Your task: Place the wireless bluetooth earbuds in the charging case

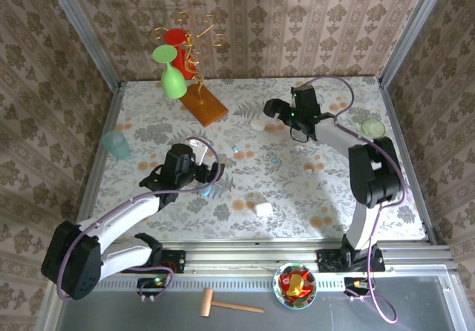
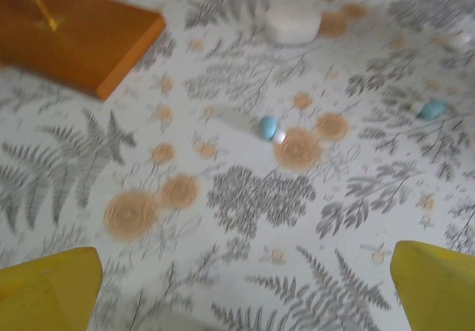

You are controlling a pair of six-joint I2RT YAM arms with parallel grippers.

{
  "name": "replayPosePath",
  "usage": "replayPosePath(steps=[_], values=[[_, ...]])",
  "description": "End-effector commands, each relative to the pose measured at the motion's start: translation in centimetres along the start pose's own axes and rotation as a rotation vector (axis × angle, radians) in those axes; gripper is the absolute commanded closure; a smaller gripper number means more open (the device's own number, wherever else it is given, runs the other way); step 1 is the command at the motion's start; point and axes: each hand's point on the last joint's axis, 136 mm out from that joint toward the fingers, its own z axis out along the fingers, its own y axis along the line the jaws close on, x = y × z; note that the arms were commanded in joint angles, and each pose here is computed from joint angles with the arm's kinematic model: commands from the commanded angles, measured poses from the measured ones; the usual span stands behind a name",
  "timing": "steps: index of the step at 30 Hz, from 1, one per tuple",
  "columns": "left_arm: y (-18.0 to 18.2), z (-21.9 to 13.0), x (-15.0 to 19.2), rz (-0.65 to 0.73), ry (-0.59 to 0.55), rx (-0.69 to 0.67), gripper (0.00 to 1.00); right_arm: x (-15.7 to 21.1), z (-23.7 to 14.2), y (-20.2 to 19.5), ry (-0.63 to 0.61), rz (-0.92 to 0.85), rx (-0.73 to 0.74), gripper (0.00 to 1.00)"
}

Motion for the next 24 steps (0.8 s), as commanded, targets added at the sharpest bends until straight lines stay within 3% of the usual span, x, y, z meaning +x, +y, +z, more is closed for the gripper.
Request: replayPosePath(steps=[1,10,15,20,24], values=[[1.3,-1.1,4.9,-0.054,0.227,-0.104,0.00,1.7,-2.1,-0.2,0.022,-0.094,0.023,0.07],[0.4,-0.5,8.3,-0.102,0.444,-0.093,0.11,3.6,-4.7,-0.6,0.031,-0.119,0.035,0.06],[-0.2,0.7,9.6,-0.085,0.511,-0.075,0.24,3.5,-4.6,-0.3,0.031,-0.120,0.022,0.07],[-0.8,1.1,10.4,-0.068,0.552,-0.069,0.26,3.1,-4.4,-0.1,0.026,-0.120,0.020,0.07],[-0.7,1.2,11.3,-0.080,0.584,-0.078,0.38,3.2,-4.2,-0.1,0.030,-0.118,0.020,0.07]])
